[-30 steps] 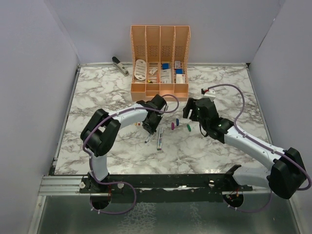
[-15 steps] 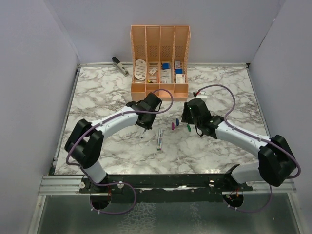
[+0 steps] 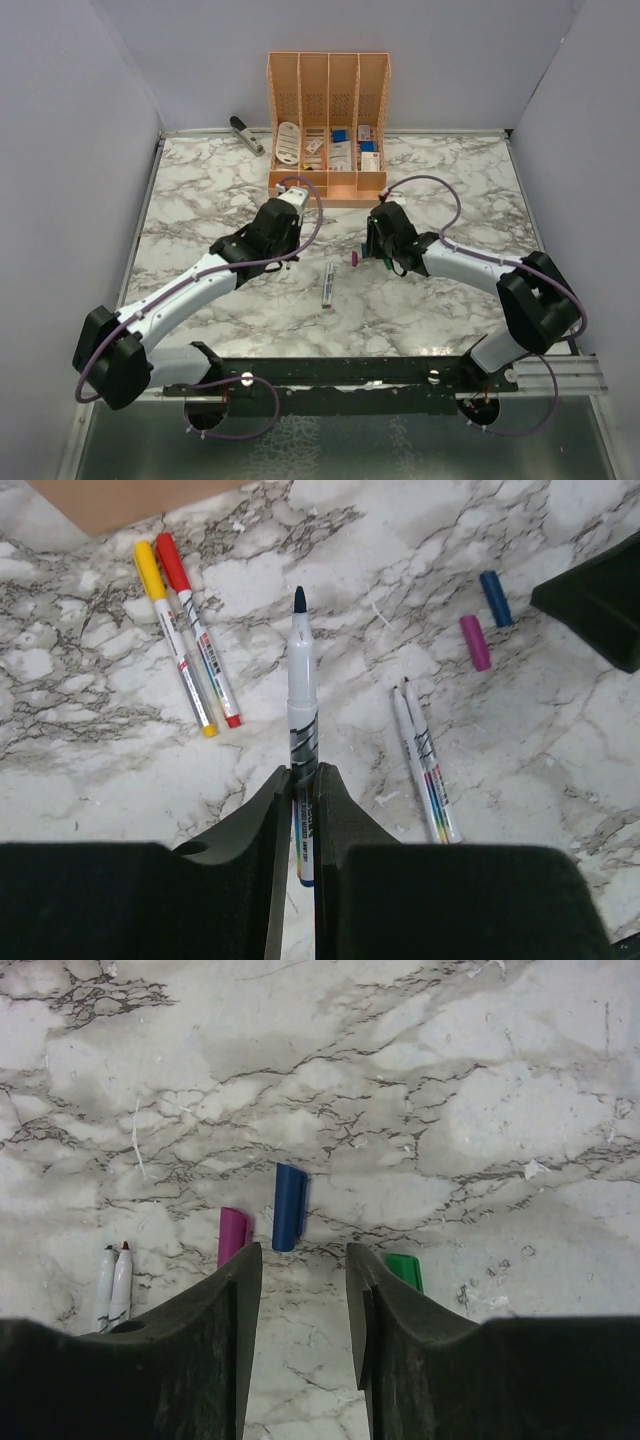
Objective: Insert the pens into the pen caps
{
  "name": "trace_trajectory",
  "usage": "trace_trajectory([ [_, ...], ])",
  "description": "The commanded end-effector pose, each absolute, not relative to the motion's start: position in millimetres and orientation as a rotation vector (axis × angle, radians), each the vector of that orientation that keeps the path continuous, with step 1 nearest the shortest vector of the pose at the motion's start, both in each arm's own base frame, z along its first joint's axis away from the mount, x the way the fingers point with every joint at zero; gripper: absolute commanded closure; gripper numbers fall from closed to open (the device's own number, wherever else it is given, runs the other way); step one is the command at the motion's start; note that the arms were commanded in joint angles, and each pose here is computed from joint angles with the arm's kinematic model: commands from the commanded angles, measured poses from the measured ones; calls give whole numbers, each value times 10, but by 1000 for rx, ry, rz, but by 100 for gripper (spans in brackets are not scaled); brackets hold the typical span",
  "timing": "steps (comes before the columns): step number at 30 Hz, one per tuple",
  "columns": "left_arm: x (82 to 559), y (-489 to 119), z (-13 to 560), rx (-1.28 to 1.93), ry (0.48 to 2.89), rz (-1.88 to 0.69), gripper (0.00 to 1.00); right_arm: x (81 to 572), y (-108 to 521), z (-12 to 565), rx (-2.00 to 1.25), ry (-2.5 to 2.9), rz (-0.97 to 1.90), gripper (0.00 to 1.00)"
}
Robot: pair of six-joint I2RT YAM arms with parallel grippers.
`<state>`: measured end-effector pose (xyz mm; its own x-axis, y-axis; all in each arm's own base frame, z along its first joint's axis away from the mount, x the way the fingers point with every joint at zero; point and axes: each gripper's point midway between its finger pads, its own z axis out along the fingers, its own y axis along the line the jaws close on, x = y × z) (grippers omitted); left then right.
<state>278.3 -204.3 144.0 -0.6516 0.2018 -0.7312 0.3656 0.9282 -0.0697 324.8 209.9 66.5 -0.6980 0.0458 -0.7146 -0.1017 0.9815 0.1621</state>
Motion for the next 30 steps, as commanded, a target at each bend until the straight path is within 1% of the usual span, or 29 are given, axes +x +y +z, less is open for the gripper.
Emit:
trace_trajectory([
  [1, 2887, -2203, 1740, 339, 2112, -432, 100, 3437, 2288, 758, -87, 2291, 297, 61],
  [8, 2837, -2338, 1673, 371, 2096, -526, 100, 3528, 2377, 596, -117, 2337, 274, 61],
  [11, 2843, -2341, 1685, 385, 2099, -518, 100, 3559, 2394, 548, -107, 2362, 256, 62],
  [17, 2848, -2325, 1768, 405, 2091, -505, 100, 3566, 2359, 457, -76, 2414, 201, 66],
  [30, 2876, -2349, 1725, 408, 2118, -501, 100, 3460, 2248, 253, -55, 2518, 103, 70],
])
